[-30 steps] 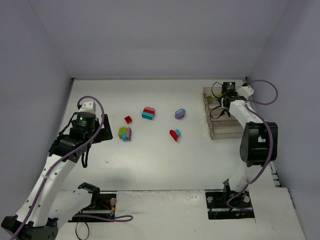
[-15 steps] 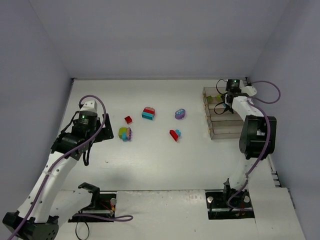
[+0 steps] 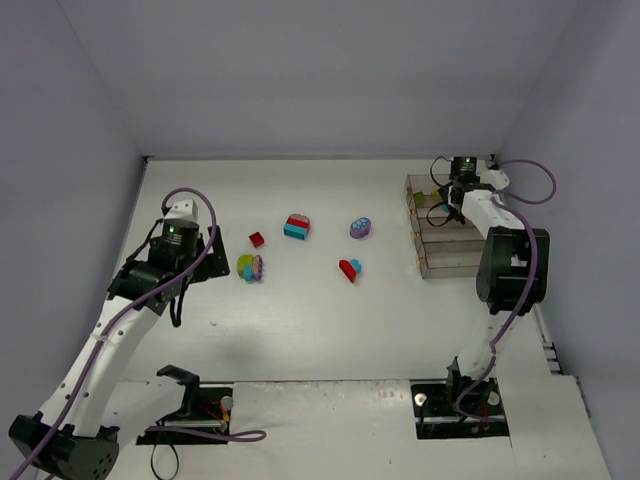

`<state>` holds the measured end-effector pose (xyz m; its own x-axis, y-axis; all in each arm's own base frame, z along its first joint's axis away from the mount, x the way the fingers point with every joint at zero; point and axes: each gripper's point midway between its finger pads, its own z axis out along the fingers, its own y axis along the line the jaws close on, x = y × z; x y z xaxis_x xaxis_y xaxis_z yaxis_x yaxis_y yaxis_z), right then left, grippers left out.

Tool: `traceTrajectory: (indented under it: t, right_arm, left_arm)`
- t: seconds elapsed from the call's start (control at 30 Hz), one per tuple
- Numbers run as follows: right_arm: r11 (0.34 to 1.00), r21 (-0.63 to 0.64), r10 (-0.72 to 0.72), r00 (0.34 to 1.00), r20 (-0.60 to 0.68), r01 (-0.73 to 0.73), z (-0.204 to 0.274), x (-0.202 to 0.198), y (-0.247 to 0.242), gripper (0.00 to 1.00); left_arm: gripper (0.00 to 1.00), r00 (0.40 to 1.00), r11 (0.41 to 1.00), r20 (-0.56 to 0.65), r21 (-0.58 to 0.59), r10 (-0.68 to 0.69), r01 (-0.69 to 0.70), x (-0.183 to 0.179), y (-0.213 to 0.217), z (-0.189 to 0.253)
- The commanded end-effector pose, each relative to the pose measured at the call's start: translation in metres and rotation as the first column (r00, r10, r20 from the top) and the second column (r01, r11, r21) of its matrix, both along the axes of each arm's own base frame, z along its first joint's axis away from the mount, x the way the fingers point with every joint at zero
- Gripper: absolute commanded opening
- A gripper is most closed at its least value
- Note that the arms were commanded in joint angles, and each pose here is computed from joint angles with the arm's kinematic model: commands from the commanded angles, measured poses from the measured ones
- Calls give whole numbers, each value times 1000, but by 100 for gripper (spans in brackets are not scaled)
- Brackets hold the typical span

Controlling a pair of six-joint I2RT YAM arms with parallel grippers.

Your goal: Sort the legos into containers by color

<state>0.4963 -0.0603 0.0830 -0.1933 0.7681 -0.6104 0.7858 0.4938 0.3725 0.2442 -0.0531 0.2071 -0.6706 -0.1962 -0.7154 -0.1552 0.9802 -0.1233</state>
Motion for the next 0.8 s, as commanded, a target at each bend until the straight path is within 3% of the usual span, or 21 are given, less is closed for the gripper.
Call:
traceTrajectory:
  t: [0.0, 0.23, 0.27, 0.43, 0.53, 0.77]
  right_arm:
    - [1000, -22, 4, 995, 98, -2, 36, 19, -3, 46]
    - [995, -59, 82, 991, 108, -76, 55, 16, 4, 61]
    - [995, -68, 84, 990, 112, -77, 59, 14, 4, 67]
    - [977, -126, 182, 978, 99, -169, 71, 12, 16, 66]
    - [893, -214, 419, 905, 77, -395, 84, 21, 66, 64]
    - [763, -266, 614, 789, 14, -589, 77, 10, 158, 70]
  left_arm:
    - [83, 997, 1000, 81, -19, 14, -13, 14, -2, 24]
    - [83, 997, 1000, 81, -18, 12, -11, 16, -3, 25]
    - [83, 997, 1000, 81, -21, 10, -8, 16, -4, 25]
    - [83, 997, 1000, 80, -25, 3, -1, 18, -6, 25]
    - [83, 996, 1000, 84, -27, 5, -2, 17, -6, 27]
    - [83, 997, 1000, 79, -21, 7, -5, 12, -3, 26]
